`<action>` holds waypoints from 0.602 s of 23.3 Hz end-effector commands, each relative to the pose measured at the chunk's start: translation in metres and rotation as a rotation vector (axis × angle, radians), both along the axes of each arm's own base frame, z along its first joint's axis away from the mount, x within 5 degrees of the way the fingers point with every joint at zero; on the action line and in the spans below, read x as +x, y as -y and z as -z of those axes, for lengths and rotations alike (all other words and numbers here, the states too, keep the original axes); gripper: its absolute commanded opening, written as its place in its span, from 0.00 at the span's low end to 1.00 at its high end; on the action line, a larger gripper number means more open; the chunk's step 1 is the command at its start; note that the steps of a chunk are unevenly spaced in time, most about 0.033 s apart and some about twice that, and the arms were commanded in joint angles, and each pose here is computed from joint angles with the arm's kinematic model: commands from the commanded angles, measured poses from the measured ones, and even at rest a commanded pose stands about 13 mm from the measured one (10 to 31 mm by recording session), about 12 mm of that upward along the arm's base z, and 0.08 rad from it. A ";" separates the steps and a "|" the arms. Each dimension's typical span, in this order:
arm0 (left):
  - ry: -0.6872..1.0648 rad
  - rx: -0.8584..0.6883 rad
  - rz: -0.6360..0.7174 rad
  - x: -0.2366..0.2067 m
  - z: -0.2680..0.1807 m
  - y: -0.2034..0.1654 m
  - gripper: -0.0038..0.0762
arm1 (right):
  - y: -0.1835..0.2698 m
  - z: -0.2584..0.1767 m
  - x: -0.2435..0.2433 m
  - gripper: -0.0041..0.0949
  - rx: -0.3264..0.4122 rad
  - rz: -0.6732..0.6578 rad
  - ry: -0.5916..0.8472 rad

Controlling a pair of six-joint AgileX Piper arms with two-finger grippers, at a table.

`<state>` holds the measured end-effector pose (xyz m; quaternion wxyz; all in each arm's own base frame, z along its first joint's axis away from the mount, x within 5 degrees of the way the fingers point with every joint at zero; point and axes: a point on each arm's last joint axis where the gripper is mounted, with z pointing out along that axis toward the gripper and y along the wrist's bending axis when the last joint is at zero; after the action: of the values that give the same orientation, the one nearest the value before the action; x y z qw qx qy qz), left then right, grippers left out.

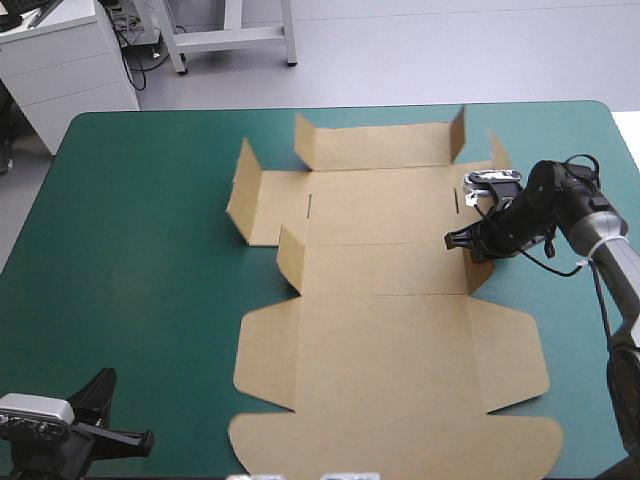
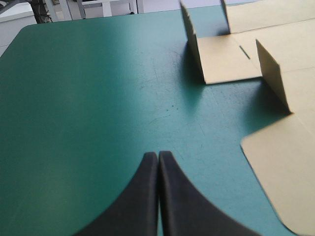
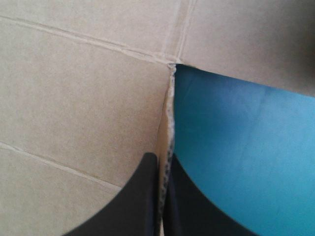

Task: Fold the box

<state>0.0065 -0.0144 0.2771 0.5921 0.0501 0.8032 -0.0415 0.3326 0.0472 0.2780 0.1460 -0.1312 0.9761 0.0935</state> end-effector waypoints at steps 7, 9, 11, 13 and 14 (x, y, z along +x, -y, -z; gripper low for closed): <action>0.100 -0.021 -0.006 -0.003 -0.012 0.000 0.01 | -0.022 -0.040 0.053 0.02 -0.104 -0.493 0.232; 0.100 -0.021 -0.006 -0.003 -0.012 0.000 0.01 | -0.048 -0.044 0.068 0.02 -0.119 -0.607 0.280; 0.100 -0.021 -0.006 -0.003 -0.012 0.000 0.01 | -0.093 -0.044 0.080 0.02 -0.166 -0.762 0.346; 0.100 -0.021 -0.006 -0.003 -0.012 0.000 0.01 | -0.120 -0.046 0.082 0.02 -0.235 -0.847 0.381; 0.100 -0.021 -0.006 -0.003 -0.012 0.000 0.01 | -0.136 -0.045 0.082 0.02 -0.272 -0.901 0.401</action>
<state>0.0065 -0.0144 0.2771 0.5921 0.0501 0.8032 -0.0416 0.4225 0.1604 0.2853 0.2040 -0.5263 0.8248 0.0327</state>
